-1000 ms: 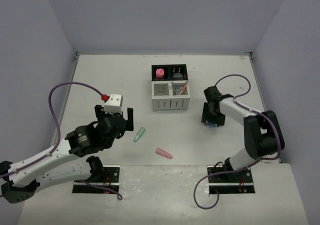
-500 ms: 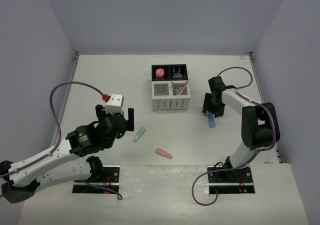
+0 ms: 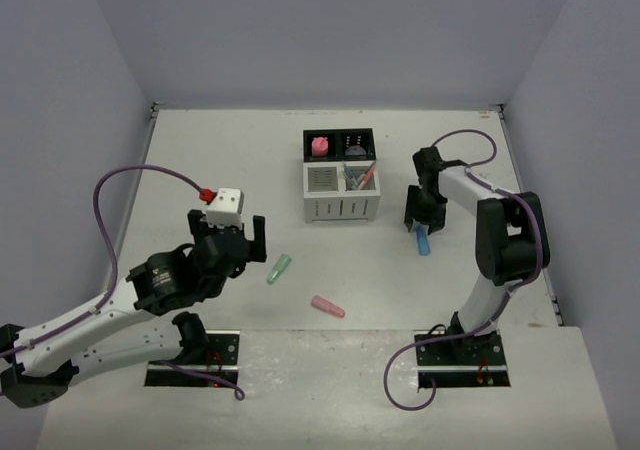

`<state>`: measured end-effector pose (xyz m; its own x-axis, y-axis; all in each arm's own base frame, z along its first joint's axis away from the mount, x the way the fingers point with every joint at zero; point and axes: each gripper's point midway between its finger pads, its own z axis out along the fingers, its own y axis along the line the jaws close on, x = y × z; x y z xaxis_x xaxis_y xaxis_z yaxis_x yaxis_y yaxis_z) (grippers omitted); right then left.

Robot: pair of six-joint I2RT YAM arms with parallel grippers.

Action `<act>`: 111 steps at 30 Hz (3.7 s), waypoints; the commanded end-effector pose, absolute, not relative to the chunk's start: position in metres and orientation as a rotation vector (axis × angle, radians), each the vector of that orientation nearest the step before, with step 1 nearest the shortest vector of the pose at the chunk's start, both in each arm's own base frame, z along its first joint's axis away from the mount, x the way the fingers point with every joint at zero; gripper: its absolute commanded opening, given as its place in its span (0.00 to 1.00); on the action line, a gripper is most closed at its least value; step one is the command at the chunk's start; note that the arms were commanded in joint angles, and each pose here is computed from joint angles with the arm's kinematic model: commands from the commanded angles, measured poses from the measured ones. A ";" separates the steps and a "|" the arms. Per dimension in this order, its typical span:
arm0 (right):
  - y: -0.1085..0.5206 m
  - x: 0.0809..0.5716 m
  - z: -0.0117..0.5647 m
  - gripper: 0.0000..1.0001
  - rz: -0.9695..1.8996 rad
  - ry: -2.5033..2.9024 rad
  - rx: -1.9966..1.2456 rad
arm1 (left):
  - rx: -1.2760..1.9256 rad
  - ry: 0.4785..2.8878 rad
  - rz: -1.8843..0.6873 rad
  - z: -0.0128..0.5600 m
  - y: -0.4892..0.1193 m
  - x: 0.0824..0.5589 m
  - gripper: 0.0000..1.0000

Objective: Sort the stationery into containers
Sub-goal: Move the stationery to the center of the board, then pick up the stationery from the center of the board, then place the stationery in the storage box.

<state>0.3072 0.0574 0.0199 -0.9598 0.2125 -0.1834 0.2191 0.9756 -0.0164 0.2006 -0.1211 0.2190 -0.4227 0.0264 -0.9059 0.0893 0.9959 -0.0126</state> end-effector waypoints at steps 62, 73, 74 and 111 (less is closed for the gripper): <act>0.209 0.330 0.246 0.00 0.496 2.065 -0.165 | -0.060 1.876 -0.176 0.255 -0.095 0.197 1.00; 0.301 0.406 0.262 0.00 0.527 1.929 -0.251 | -0.048 1.909 -0.108 0.245 -0.097 0.201 1.00; 0.306 0.406 0.257 0.00 0.528 1.934 -0.259 | -0.047 1.910 -0.107 0.244 -0.098 0.202 1.00; 0.318 0.186 0.148 0.60 0.483 2.415 -0.923 | -0.140 1.880 -0.087 0.252 -0.080 0.200 1.00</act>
